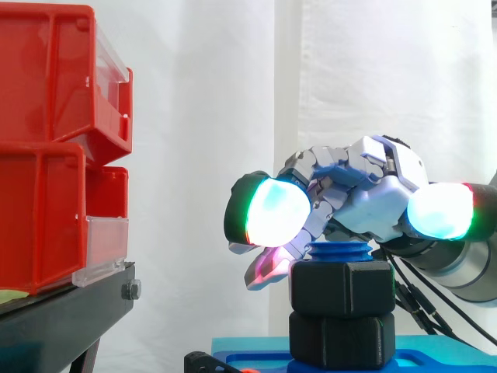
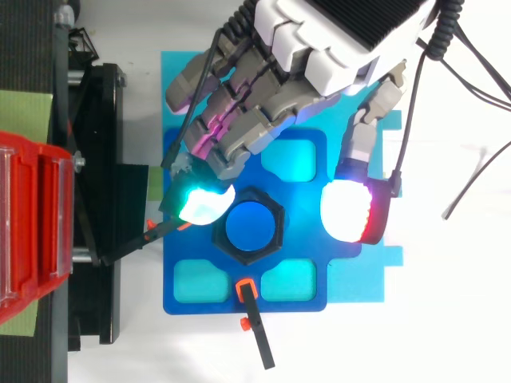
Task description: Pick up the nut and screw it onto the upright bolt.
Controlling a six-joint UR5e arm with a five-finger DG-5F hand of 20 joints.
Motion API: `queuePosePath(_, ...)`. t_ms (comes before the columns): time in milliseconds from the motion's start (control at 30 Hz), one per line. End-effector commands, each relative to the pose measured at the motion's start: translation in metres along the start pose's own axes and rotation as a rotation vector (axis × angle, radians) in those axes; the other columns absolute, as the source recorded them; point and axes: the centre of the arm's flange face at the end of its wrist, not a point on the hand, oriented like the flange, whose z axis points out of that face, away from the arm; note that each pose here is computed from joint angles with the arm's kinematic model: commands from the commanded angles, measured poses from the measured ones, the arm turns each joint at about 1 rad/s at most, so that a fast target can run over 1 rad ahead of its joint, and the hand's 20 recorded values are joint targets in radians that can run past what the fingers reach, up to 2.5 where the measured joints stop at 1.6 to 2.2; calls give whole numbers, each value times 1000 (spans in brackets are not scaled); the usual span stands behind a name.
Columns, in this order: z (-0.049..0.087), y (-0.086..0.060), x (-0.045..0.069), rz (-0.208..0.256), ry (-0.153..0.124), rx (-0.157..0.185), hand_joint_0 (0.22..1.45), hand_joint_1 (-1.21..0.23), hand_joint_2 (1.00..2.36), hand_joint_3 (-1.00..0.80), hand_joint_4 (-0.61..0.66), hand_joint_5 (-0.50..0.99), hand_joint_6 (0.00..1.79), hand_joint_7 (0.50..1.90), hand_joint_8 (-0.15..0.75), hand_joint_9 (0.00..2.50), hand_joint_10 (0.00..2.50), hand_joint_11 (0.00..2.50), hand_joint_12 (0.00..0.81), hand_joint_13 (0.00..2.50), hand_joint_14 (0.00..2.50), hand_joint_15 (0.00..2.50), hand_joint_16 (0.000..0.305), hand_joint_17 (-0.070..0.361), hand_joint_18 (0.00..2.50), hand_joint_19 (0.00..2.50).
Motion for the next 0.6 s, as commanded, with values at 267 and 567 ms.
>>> queuePosePath(267, 0, 0, 13, 8, -32, 29, 489, -482, 1000, -500, 201, -165, 501, 630, 315, 871, 0, 0, 387, 771, 0, 0, 62, 140, 582, 0)
queuePosePath(567, 2, 1, 19, 2, -48, 32, 488, -471, 1000, -500, 214, -161, 501, 649, 322, 885, 0, 0, 388, 785, 0, 0, 62, 139, 592, 0)
